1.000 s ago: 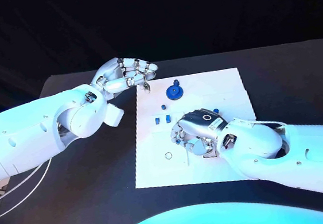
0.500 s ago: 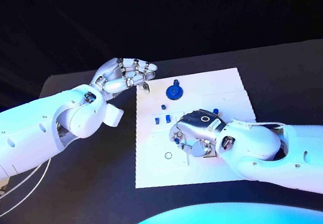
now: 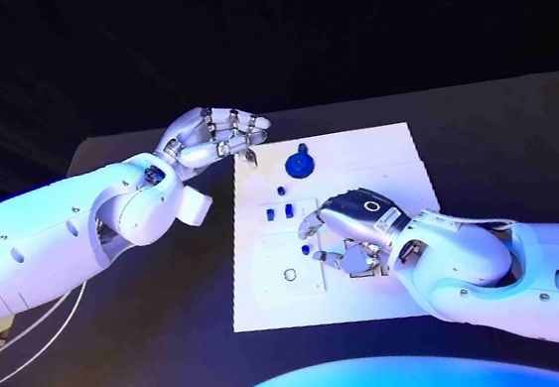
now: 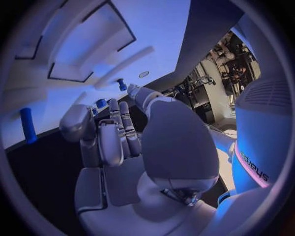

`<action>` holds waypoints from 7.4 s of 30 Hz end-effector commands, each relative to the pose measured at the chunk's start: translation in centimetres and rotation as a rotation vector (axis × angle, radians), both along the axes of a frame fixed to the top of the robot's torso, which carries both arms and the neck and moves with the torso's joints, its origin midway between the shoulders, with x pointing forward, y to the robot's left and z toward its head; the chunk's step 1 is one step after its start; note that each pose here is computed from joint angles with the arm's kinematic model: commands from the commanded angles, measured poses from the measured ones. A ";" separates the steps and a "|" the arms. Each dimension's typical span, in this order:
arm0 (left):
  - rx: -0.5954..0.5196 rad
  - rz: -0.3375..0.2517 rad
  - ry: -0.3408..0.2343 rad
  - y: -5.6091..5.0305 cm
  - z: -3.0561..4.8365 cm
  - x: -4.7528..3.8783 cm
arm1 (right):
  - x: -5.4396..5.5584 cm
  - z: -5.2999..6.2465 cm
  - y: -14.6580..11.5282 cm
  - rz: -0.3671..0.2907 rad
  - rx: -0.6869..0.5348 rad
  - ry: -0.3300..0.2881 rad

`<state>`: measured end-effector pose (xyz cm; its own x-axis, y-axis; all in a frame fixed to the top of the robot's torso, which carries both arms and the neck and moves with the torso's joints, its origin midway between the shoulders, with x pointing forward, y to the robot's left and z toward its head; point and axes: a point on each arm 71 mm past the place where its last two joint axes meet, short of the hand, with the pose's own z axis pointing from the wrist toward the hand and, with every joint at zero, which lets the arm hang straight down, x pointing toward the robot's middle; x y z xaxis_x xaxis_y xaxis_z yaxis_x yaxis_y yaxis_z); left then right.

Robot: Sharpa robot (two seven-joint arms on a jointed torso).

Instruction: Assemble the parts on the task board

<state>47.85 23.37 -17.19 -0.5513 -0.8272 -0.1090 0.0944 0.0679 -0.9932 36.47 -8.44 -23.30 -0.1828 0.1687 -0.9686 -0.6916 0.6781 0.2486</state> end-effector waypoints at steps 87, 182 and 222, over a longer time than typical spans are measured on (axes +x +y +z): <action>0.000 -0.007 0.013 0.2 -0.33 0.10 | 6.1 4.6 -7.5 -0.228 -0.121 0.010; -0.003 -0.020 0.021 -0.4 -0.53 0.23 | -0.7 -1.0 4.1 0.084 -0.098 0.194; 0.000 -0.006 0.026 0.0 -0.79 0.29 | 2.8 4.1 -8.3 -0.300 0.244 0.356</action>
<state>48.20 23.44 -18.04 -0.5521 -0.8268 -0.1072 0.0694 0.0825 -0.9942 39.09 -16.21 -18.76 -0.3255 0.4063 -0.8538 -0.4252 0.7436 0.5160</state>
